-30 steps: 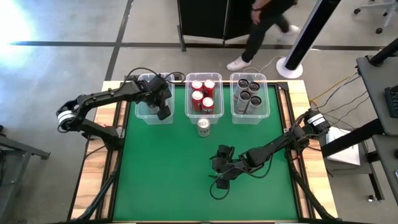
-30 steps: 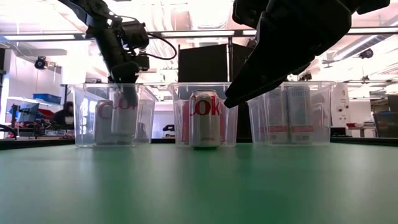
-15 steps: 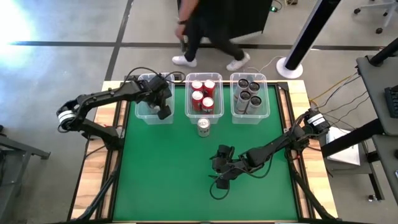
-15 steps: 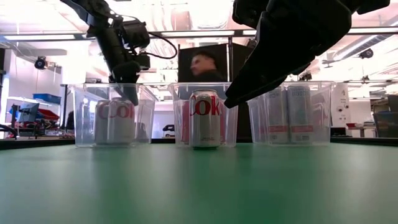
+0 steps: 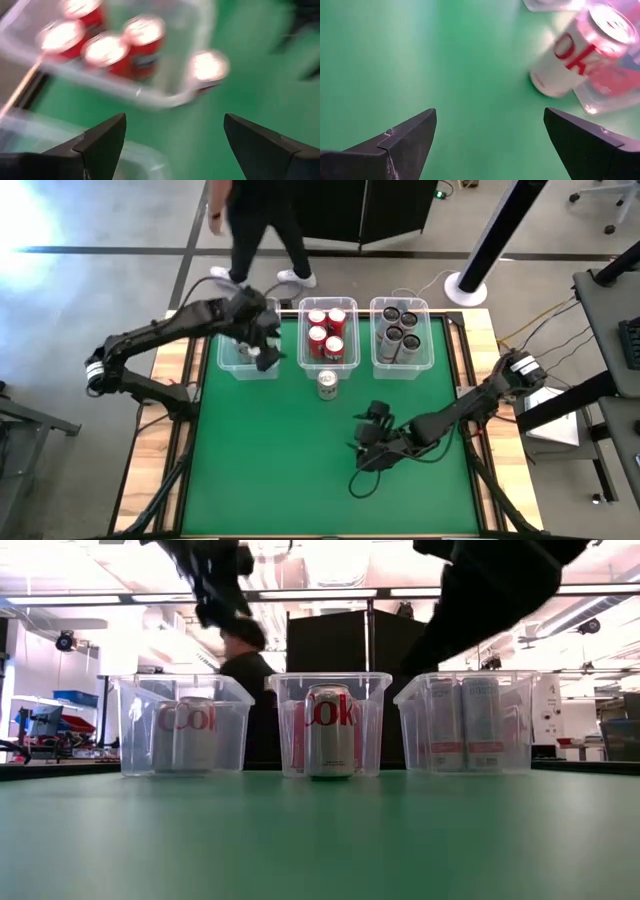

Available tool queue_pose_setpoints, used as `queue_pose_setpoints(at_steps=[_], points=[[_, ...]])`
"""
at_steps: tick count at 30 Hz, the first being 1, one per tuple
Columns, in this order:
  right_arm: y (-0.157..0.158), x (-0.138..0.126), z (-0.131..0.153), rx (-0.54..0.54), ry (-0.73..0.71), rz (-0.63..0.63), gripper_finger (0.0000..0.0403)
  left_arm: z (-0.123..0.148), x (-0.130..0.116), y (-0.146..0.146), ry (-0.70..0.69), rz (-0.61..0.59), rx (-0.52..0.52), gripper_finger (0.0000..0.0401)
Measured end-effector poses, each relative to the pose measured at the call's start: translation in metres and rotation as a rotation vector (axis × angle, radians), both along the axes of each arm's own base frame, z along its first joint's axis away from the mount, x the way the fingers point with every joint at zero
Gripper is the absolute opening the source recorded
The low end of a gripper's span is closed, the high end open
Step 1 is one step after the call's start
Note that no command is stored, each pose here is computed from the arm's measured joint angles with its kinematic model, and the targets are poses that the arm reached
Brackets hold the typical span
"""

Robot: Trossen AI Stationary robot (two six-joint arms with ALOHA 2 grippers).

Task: Sort soda cans
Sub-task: Put the silver soda can into the top left transparent bin aligned with the other silver soda cans

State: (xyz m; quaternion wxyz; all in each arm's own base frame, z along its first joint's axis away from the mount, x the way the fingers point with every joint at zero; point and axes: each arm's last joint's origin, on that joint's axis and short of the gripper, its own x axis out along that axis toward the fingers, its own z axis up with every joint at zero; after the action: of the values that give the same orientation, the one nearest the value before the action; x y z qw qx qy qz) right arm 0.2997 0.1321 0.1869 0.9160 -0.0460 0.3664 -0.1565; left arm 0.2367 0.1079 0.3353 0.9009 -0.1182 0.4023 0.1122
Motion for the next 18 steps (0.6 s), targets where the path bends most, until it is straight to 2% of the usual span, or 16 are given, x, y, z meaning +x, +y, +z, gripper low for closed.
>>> queue_pose_setpoints(at_steps=[4,10,12,15,18], points=[[-0.012,-0.008,-0.004,0.01,-0.028,-0.025,0.0364,-0.006,0.007,-0.043,-0.083,-0.127,0.021,0.0317],[-0.036,-0.002,-0.026,0.014,-0.071,-0.057,0.0364,-0.05,0.018,-0.097,-0.147,-0.198,0.148,0.0317],[-0.044,0.003,-0.033,-0.004,-0.071,-0.068,0.0364,-0.069,0.023,-0.107,-0.201,-0.209,0.163,0.0319],[-0.056,0.013,-0.041,-0.041,-0.072,-0.072,0.0364,-0.095,0.028,-0.111,-0.276,-0.182,0.125,0.0326],[-0.07,0.021,-0.045,-0.082,-0.072,-0.078,0.0364,-0.12,0.031,-0.11,-0.275,-0.138,0.102,0.0334]])
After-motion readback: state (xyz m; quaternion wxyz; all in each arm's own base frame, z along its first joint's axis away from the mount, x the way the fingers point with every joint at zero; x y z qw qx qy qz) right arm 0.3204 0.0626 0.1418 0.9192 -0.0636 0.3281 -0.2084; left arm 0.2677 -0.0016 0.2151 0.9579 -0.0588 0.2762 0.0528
